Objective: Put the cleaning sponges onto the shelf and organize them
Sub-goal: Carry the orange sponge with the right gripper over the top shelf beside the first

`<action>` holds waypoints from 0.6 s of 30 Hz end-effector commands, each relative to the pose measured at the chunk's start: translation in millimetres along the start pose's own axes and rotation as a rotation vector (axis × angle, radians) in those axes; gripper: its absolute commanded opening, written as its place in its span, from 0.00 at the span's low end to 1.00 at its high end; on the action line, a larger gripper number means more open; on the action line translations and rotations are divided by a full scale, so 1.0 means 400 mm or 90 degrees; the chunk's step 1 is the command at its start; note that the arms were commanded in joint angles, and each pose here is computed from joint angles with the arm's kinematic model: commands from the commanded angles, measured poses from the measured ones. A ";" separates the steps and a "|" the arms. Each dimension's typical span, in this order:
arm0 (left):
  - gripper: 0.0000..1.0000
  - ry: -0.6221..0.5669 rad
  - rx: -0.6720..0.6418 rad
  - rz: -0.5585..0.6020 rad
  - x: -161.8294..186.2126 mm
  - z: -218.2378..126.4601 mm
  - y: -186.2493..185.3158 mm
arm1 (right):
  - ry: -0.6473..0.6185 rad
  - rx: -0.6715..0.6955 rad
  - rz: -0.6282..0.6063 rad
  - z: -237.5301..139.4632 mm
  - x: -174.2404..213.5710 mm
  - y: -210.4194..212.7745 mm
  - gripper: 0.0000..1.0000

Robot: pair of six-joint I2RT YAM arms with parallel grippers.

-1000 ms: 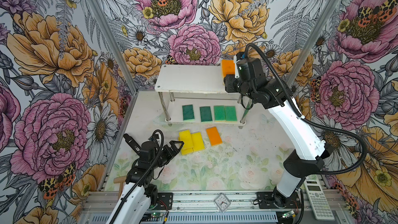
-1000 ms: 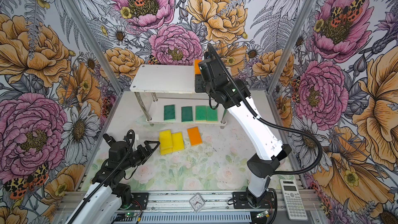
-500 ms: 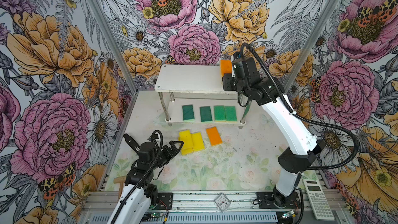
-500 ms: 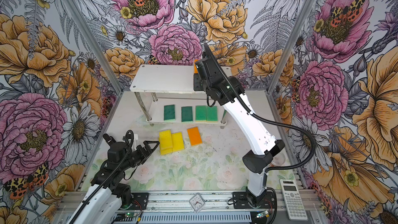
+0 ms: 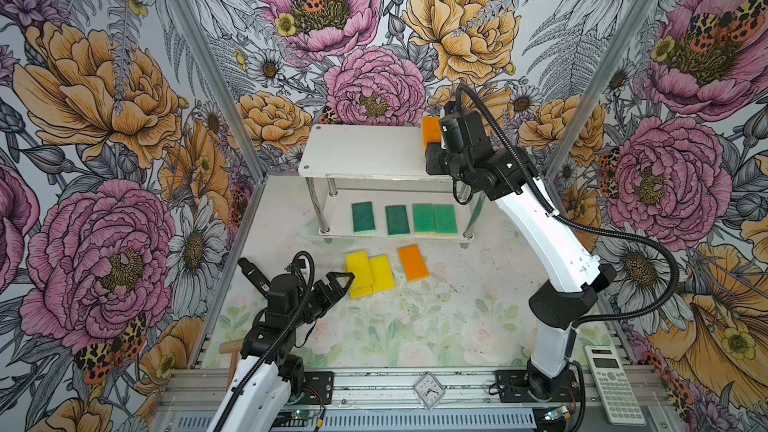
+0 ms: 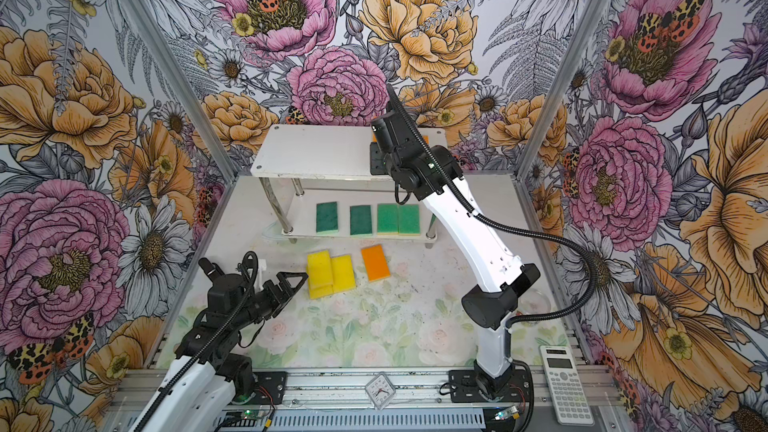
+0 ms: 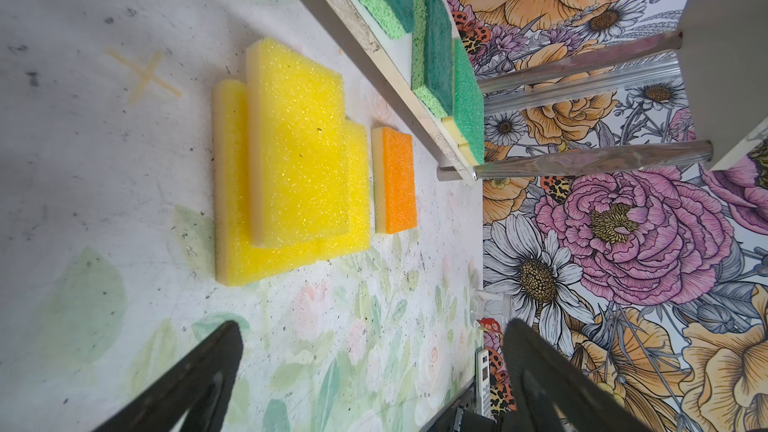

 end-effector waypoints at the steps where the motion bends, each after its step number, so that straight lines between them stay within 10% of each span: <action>1: 0.99 0.000 -0.001 -0.004 0.003 -0.001 0.011 | -0.005 0.026 0.015 0.005 -0.007 -0.020 0.50; 18: 0.99 0.001 -0.001 -0.005 0.004 -0.003 0.013 | 0.003 0.053 0.036 0.022 0.007 -0.031 0.51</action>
Point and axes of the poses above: each gripper's point midway between its finger pads, its own z axis out along the fingers, its own y axis along the line the jaws close on, x = y × z, the point moved 2 cm from there along -z, back along the fingers, and after that the axes turned 4 degrees about -z, right-handed, at the moved point
